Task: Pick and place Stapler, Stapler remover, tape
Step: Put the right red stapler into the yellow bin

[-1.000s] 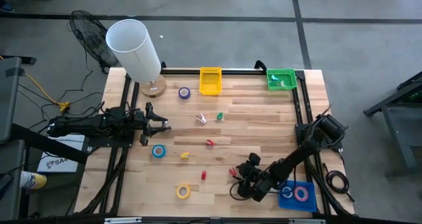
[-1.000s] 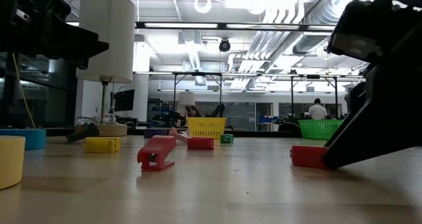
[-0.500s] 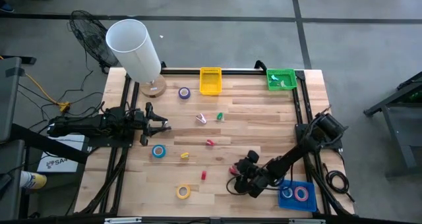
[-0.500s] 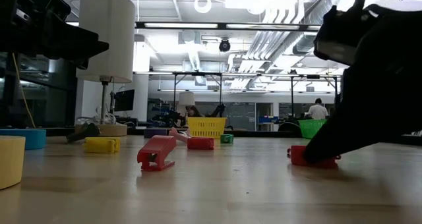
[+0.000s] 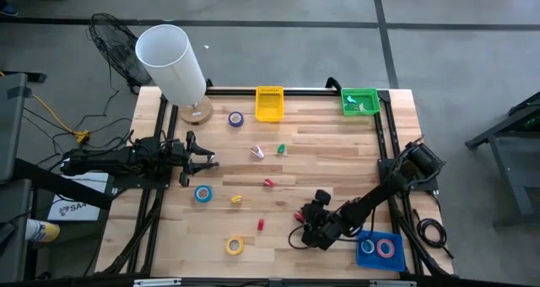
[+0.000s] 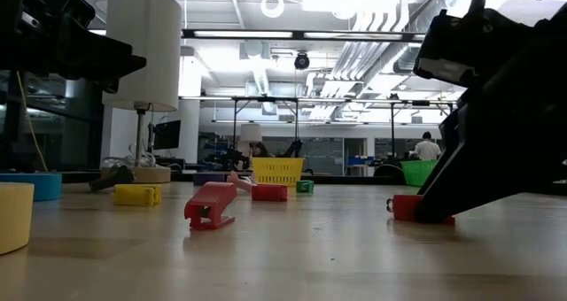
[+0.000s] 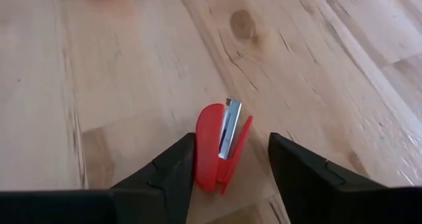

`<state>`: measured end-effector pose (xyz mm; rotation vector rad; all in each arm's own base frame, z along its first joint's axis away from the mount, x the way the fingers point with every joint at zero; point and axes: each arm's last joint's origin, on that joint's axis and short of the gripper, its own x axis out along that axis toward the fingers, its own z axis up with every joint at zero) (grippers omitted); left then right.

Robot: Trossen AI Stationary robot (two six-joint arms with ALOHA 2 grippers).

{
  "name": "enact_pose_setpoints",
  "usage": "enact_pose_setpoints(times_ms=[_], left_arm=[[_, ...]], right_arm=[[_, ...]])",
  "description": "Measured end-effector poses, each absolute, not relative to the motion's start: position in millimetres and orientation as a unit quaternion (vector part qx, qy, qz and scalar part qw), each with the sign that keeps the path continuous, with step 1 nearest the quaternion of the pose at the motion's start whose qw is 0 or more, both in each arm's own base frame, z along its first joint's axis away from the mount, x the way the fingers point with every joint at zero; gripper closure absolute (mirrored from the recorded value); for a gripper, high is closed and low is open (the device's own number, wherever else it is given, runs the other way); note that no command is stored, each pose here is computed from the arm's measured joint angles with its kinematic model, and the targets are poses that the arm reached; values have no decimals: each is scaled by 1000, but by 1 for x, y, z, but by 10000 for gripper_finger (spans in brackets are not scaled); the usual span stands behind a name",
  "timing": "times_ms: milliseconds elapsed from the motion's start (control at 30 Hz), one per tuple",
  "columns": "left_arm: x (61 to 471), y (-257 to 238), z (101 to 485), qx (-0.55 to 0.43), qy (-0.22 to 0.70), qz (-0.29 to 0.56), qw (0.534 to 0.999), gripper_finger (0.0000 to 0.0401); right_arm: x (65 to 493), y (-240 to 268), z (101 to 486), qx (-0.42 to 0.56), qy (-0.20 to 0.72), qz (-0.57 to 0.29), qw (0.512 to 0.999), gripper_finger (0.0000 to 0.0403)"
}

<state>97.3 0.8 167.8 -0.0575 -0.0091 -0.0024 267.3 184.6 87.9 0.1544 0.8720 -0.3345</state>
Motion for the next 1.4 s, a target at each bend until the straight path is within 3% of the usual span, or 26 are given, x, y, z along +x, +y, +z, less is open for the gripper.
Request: enact_pose_setpoints(times_ms=[700, 1167, 1400], left_arm=[[97, 1, 168, -29, -5, -1, 1000, 226], [97, 1, 168, -29, -5, -1, 1000, 226], [97, 1, 168, -29, -5, -1, 1000, 226]], right_arm=[[260, 194, 87, 66, 420, -147, 893, 264], [262, 196, 91, 53, 406, -131, 903, 354], [272, 177, 112, 41, 399, -127, 907, 357]])
